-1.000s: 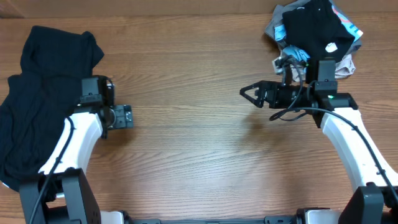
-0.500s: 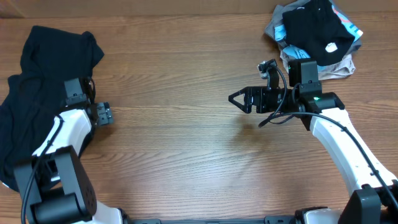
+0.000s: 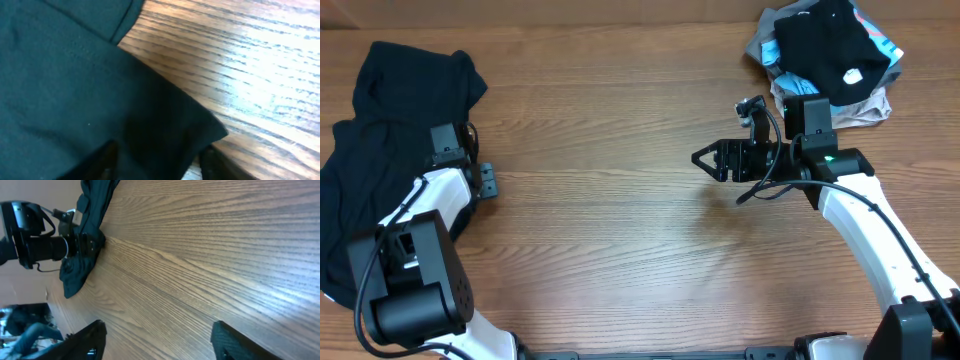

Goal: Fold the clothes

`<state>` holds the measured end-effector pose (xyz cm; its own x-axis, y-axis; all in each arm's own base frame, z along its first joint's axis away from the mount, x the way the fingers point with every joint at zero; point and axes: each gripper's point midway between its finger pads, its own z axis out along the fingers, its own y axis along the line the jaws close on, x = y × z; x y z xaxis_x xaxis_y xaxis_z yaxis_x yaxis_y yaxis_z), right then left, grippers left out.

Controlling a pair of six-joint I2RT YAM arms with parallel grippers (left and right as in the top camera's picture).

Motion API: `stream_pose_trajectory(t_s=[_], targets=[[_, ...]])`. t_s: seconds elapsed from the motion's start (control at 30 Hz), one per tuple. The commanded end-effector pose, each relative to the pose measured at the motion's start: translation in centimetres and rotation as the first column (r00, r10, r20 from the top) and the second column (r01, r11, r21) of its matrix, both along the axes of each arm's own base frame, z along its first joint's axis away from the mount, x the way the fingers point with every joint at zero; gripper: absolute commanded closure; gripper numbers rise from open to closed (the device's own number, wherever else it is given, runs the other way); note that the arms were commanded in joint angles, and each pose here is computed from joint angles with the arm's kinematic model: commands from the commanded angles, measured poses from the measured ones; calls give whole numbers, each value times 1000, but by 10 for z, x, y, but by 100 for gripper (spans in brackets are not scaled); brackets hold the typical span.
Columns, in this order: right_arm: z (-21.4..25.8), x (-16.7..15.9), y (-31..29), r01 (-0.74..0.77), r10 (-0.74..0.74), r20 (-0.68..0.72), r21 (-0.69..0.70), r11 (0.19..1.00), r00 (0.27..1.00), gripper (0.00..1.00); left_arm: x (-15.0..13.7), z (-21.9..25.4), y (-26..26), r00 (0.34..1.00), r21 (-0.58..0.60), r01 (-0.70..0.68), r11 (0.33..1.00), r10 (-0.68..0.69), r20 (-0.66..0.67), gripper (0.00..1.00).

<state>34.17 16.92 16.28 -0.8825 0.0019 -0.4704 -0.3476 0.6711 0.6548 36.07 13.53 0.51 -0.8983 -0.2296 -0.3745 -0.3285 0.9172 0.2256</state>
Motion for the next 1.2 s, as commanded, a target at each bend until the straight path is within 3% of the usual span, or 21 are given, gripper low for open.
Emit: stream_pose_trajectory(t_s=[0.0, 0.1, 0.33, 0.67, 0.97, 1.17], targets=[[10, 6, 1, 2, -2, 33, 1, 1000, 999, 34, -13, -27, -11, 997, -75, 5, 997, -10, -74, 66], [11, 7, 1, 2, -2, 38, 2, 1000, 999, 39, -10, -30, -27, 998, -161, 32, 986, -42, -57, 96], [17, 18, -6, 65, -66, 33, 26, 998, 997, 52, 0, -18, -82, 993, -361, 106, 927, -119, -14, 96], [61, 43, -45, 194, -193, 61, -8, 981, 979, 57, 26, 46, -218, 893, -437, 423, 794, -446, 53, 96], [106, 49, -85, 288, -286, 69, -17, 957, 956, 57, 51, 100, -342, 703, -339, 710, 617, -649, 291, 96], [117, 48, -99, 313, -309, 80, -34, 949, 948, 56, 71, 136, -411, 536, -216, 837, 504, -669, 515, 96]])
